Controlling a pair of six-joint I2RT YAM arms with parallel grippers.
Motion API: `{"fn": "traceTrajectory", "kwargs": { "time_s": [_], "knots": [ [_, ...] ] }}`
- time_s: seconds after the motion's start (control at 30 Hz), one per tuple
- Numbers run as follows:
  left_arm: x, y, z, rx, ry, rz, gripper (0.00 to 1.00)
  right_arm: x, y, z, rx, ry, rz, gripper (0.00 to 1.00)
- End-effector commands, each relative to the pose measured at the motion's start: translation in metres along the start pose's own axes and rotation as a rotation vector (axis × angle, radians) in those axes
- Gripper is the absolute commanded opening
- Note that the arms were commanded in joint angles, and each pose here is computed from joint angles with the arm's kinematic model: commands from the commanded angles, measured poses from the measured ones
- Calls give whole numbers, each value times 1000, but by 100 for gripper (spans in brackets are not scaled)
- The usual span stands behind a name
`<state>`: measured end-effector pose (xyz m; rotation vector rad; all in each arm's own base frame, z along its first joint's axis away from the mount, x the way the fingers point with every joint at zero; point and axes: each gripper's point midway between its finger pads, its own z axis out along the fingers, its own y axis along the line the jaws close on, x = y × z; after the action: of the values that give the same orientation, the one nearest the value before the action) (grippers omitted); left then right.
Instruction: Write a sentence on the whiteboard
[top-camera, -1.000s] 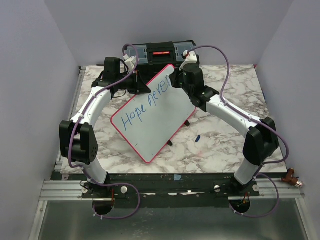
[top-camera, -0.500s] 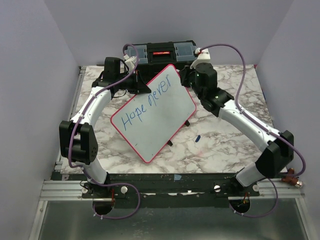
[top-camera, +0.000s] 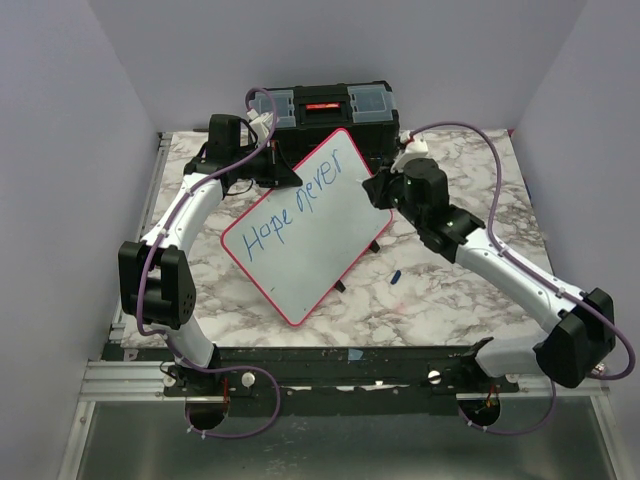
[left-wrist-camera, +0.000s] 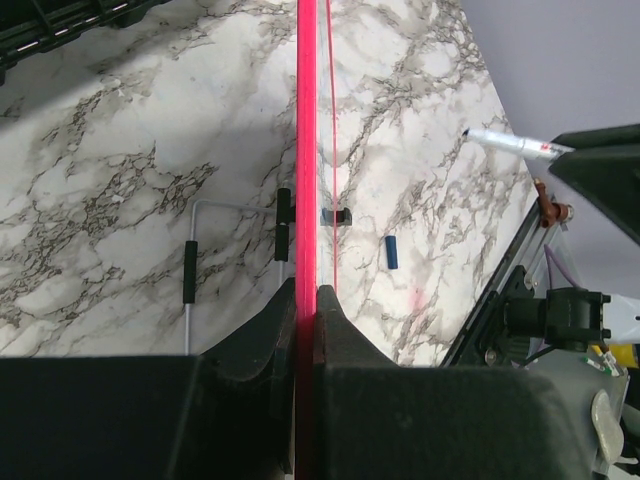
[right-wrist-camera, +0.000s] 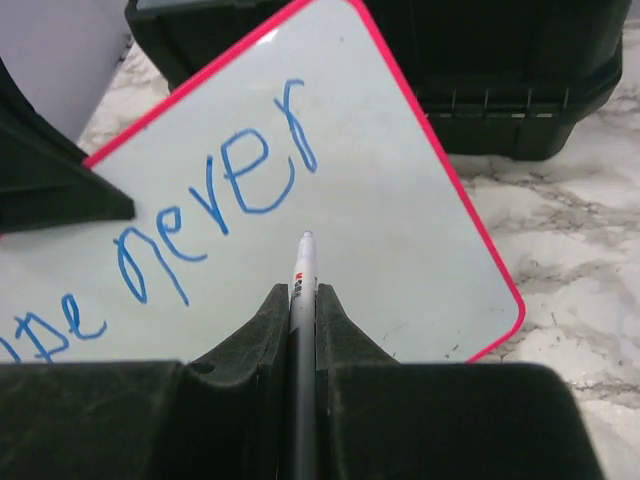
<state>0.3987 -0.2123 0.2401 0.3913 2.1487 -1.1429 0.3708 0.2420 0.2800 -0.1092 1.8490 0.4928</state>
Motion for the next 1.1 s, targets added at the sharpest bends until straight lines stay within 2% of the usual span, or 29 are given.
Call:
{"fn": "traceTrajectory", "kwargs": {
  "time_s": [0.0, 0.33, 0.63, 1.07],
  "knots": [
    [-9, 6, 1, -32, -29, 85, 0, 17, 12, -17, -91, 56, 21, 1],
    [-14, 10, 1, -58, -58, 60, 0, 57, 32, -42, -276, 166, 21, 1],
    [-17, 16, 0, -74, -80, 38, 0, 75, 53, -49, -330, 228, 93, 1],
    [-21, 13, 3, -48, -82, 35, 0, 100, 85, -56, -367, 272, 61, 1]
  ]
}}
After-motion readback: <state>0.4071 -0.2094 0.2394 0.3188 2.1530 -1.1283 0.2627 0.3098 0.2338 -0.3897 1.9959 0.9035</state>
